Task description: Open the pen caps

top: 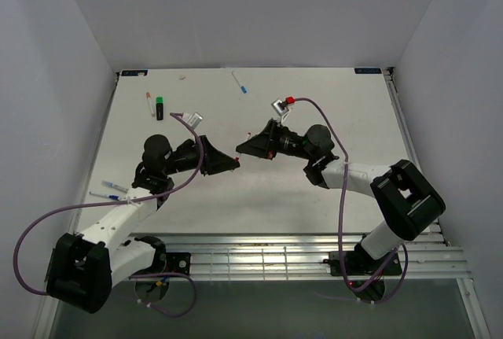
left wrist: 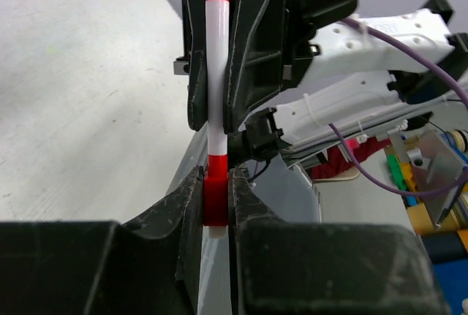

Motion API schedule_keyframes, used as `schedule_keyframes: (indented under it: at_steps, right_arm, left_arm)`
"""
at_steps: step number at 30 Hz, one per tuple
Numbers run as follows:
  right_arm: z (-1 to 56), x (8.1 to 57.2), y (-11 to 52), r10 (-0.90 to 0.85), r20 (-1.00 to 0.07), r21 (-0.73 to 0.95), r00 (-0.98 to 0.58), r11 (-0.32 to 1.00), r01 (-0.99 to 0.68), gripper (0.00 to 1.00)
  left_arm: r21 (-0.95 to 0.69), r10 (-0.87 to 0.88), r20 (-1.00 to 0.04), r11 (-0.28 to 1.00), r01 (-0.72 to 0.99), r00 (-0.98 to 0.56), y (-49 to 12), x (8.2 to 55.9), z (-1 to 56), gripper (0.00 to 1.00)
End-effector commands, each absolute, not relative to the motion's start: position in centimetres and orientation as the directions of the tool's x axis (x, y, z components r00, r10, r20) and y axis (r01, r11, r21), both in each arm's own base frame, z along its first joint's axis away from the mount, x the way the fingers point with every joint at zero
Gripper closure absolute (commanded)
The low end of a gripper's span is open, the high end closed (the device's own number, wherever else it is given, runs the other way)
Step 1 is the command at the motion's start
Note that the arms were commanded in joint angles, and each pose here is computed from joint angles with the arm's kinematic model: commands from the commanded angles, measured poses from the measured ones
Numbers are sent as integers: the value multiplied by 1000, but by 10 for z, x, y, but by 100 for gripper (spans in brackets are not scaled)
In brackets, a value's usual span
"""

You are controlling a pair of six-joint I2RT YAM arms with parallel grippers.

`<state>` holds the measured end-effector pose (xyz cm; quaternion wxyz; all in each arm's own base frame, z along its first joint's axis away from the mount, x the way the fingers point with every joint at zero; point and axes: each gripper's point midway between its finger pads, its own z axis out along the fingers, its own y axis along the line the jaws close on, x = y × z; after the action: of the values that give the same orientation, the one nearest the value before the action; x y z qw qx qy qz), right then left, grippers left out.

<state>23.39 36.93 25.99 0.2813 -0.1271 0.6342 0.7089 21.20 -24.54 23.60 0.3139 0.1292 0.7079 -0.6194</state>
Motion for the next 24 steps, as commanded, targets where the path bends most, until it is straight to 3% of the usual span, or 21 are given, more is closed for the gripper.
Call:
schedule_keyframes:
  at_steps: [1, 2, 4, 8, 9, 12, 13, 14, 15, 16, 18, 19, 21, 24]
  right_arm:
    - [330, 211, 342, 359, -698, 575, -620, -234, -784, 92]
    - [330, 209, 342, 355, -703, 562, -615, -252, -788, 92]
    - [343, 198, 337, 366, -710, 513, -601, -315, -798, 92]
    - [345, 201, 337, 385, -695, 515, -607, -322, -795, 92]
    - [345, 207, 336, 410, -682, 527, -605, -298, -796, 92]
    - [336, 238, 339, 490, -683, 589, -541, -69, -806, 92]
    - [348, 240, 337, 508, -703, 577, -497, -1, -817, 92]
    - [307, 254, 349, 411, -749, 626, -519, 183, -758, 92]
    - [327, 278, 348, 466, -763, 615, -449, 306, -727, 92]
    - [327, 283, 350, 446, -779, 609, -440, 376, -698, 92]
    - [295, 300, 348, 363, -792, 606, -491, 568, -558, 92]
    - [318, 307, 349, 376, -801, 593, -465, 601, -536, 92]
    - [292, 313, 346, 285, -814, 531, -507, 720, -447, 92]
    - [284, 319, 346, 222, -812, 479, -540, 782, -399, 92]
  left_arm:
    - [-726, -103, -680, -43, 687, -726, -244, 159, 276, 100]
    - [-748, -102, -652, -76, 659, -752, -243, 152, 284, 100]
    - [-692, -112, -701, -132, 710, -704, -240, 141, 299, 100]
    - [-680, -125, -700, -186, 709, -703, -240, 132, 313, 100]
    - [-686, -132, -690, -197, 701, -712, -239, 130, 315, 100]
    - [-737, -196, -623, -175, 653, -757, -242, 140, 314, 100]
    - [-718, -275, -637, -128, 684, -720, -243, 149, 318, 100]
    - [-728, -294, -636, -76, 681, -713, -247, 156, 313, 100]
    - [-817, -268, -565, 56, 573, -780, -254, 172, 295, 100]
    - [-705, -247, -708, 185, 685, -662, -258, 182, 287, 100]
    - [-662, -260, -746, 386, 642, -613, -266, 200, 280, 100]
    - [-639, -256, -763, 444, 628, -594, -265, 205, 275, 100]
    - [-572, -234, -798, 586, 574, -556, -256, 220, 254, 100]
    - [-521, -209, -827, 635, 570, -522, -252, 225, 244, 100]
